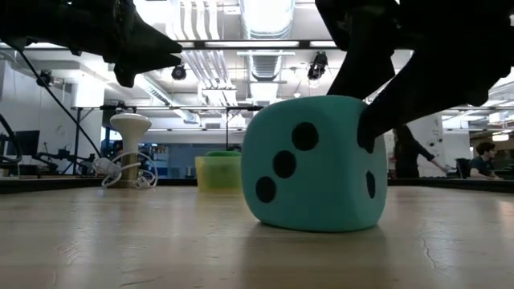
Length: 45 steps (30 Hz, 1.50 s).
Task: Pick & Place Dice
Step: Put the light blue large die into the yellow bin
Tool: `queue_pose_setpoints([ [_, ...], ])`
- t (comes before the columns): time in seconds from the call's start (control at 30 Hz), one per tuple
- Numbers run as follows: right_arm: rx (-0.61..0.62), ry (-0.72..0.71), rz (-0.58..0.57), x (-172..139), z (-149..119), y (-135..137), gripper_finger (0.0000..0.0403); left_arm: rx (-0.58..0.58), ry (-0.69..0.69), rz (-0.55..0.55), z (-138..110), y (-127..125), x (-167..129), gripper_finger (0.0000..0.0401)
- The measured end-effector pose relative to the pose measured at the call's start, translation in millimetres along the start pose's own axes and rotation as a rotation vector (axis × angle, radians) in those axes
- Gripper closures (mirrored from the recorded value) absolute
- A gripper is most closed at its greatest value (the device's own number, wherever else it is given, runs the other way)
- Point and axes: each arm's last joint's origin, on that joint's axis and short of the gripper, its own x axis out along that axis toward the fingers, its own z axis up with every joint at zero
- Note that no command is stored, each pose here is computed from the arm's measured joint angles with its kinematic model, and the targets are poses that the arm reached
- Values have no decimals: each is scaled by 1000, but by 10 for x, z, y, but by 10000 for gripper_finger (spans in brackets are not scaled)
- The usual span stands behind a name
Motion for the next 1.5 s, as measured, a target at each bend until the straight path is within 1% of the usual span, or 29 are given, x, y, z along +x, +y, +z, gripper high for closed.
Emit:
queue_pose_setpoints([
  [0.23,99,-12,50,28,6,-61,296,1,0,0,0,0,0,246],
  [0.37,165,-15,53,37,14,-91,298,2,1,1,-1,1,0,246],
  [0.47,193,-17,55,30,36,-105,298,5,3,1,-3,2,1,246],
  [0.7,199,-8,52,-19,121,-154,308,8,6,2,-6,3,1,246],
  [0.83,189,10,24,-128,186,-230,310,8,6,2,-7,3,1,246],
  [0.97,190,13,20,-223,221,-309,319,8,8,3,-8,3,1,246],
  [1.1,169,72,-23,-290,230,-392,325,9,9,3,-9,4,1,246],
  [1.37,182,101,-84,-344,287,-589,342,29,20,6,-21,7,1,246],
  [1.5,188,133,-147,-381,284,-735,359,35,20,5,-21,7,1,246],
])
